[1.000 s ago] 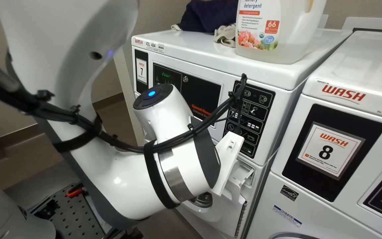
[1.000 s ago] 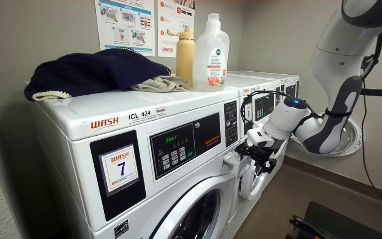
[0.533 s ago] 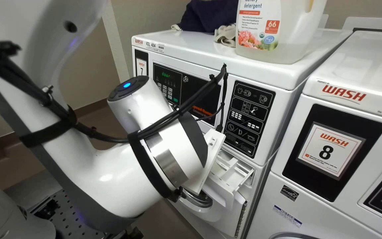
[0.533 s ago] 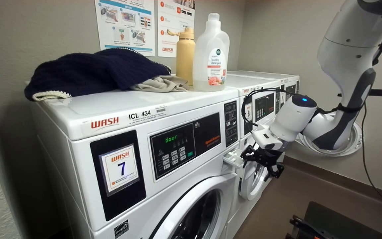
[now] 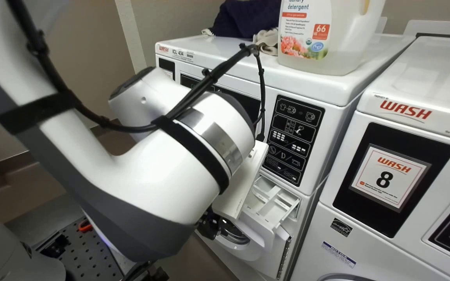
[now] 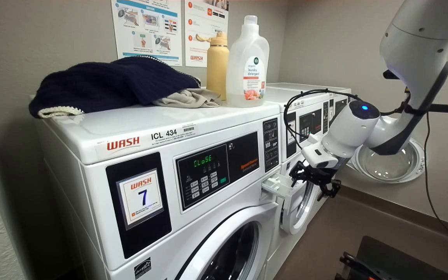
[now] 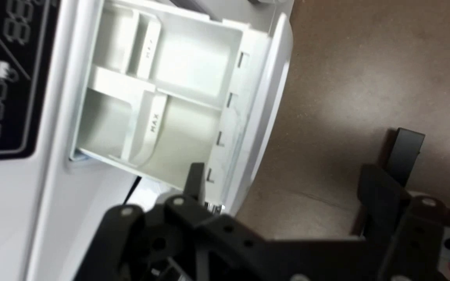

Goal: Open the drawer of the left washing machine

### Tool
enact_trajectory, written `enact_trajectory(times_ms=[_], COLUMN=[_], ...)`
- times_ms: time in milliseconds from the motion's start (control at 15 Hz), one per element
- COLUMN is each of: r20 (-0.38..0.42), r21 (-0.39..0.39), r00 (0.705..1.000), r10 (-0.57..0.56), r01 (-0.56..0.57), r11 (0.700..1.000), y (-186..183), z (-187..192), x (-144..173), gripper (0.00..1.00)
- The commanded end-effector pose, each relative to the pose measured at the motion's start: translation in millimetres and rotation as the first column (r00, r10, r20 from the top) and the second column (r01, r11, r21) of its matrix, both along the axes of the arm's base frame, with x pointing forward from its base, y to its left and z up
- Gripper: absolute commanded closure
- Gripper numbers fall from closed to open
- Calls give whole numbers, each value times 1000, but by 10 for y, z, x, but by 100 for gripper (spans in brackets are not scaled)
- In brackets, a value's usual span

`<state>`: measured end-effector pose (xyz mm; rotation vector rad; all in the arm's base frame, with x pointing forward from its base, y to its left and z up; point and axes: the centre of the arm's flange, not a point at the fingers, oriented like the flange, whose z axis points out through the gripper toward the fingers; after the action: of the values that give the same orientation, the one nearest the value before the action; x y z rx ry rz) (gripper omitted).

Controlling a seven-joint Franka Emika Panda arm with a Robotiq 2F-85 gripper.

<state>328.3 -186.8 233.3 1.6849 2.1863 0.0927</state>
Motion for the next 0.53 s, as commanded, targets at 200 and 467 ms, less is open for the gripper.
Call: enact_trajectory(times_ms=[200,467], r20=[99,114], r21=[-122,-129], r00=[995,990], r10=[32,82], r01=[-20,-67], r11=[992,989], y=[-6,-129], z=[1005,1319], x=[300,454], gripper=[0,0])
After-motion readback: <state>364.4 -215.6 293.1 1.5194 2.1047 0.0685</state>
